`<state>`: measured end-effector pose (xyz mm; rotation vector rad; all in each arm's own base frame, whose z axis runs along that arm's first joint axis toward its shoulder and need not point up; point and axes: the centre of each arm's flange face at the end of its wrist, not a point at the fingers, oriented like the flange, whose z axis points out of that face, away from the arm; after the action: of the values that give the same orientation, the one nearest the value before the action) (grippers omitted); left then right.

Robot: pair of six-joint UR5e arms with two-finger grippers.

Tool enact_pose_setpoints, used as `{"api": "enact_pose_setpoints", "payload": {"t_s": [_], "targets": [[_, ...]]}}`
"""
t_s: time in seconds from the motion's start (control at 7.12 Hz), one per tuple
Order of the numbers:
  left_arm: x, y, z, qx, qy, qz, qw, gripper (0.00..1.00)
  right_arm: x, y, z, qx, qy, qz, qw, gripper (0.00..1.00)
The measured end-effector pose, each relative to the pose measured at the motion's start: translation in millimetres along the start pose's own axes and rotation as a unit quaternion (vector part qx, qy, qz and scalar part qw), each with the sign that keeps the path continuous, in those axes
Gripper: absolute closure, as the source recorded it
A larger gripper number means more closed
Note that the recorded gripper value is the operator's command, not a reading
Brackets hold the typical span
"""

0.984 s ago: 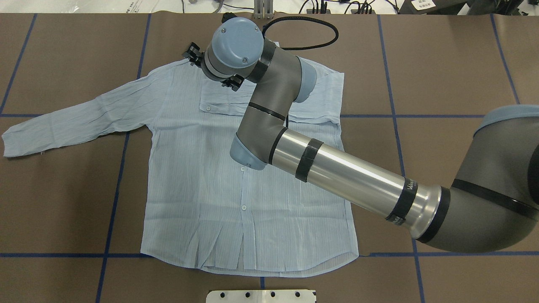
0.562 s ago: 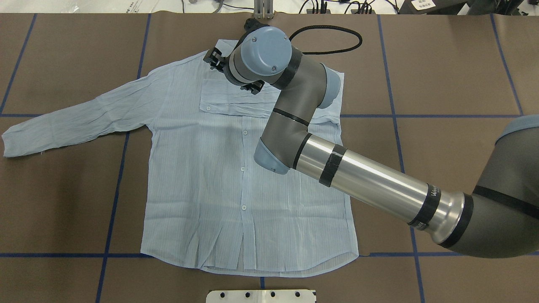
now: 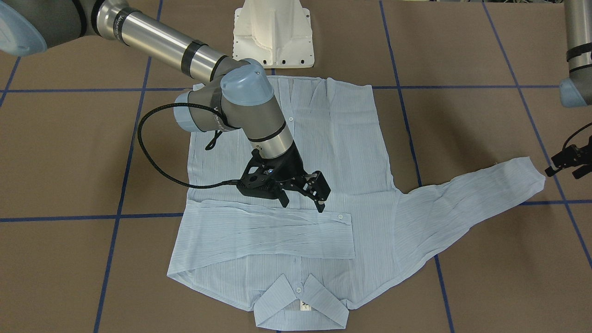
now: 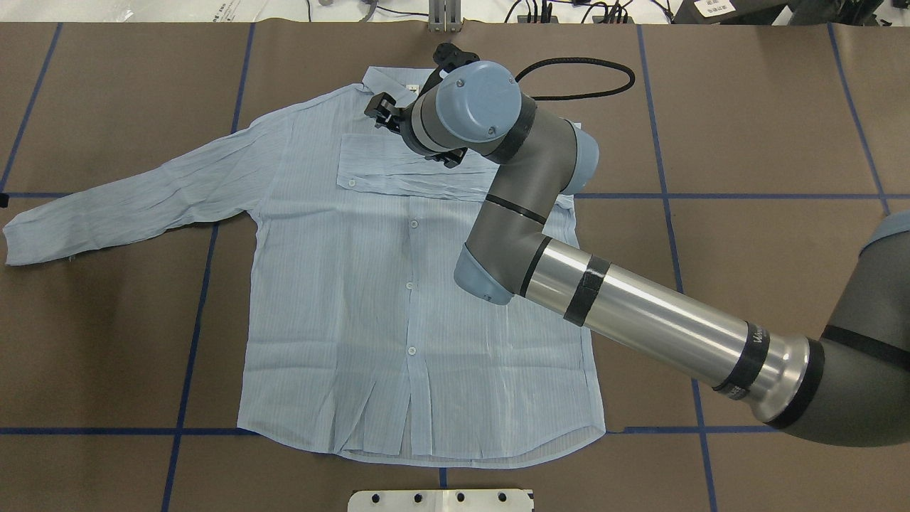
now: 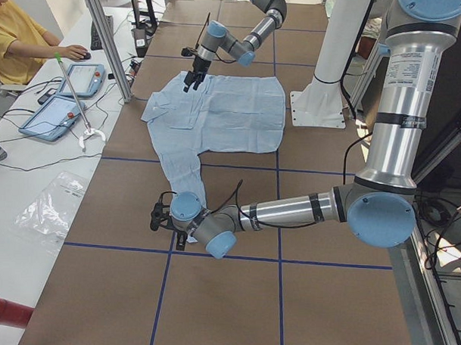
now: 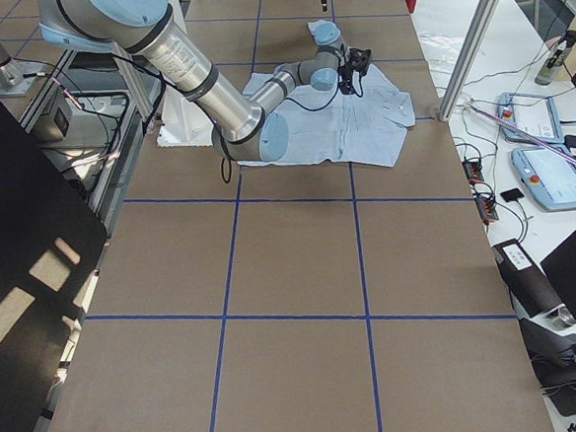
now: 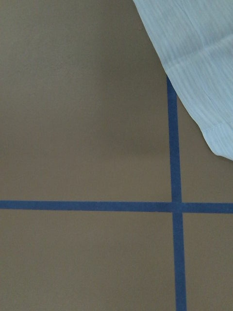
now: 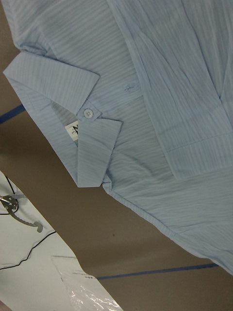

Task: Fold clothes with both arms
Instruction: 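Lay the sleeve near the collar while the left gripper grasps the other cuff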

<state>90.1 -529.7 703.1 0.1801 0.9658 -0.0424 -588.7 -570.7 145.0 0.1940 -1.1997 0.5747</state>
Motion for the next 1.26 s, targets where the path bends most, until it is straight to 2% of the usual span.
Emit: {"api": "enact_pose_setpoints", "payload": {"t_s": [0.84, 1.26], "targets": [[6.5, 7.3, 24.0, -0.023, -0.002, 0.006, 0.9997, 0.23, 11.3, -1.5, 2.8, 0.001, 0.005, -0.01, 0.9999, 0.02], [4.4, 8.9, 28.9, -0.028, -0.004, 0.005, 0.9996, 0.29, 12.8, -1.1, 1.6, 0.0, 0.004, -0.01, 0.9999, 0.02]]}}
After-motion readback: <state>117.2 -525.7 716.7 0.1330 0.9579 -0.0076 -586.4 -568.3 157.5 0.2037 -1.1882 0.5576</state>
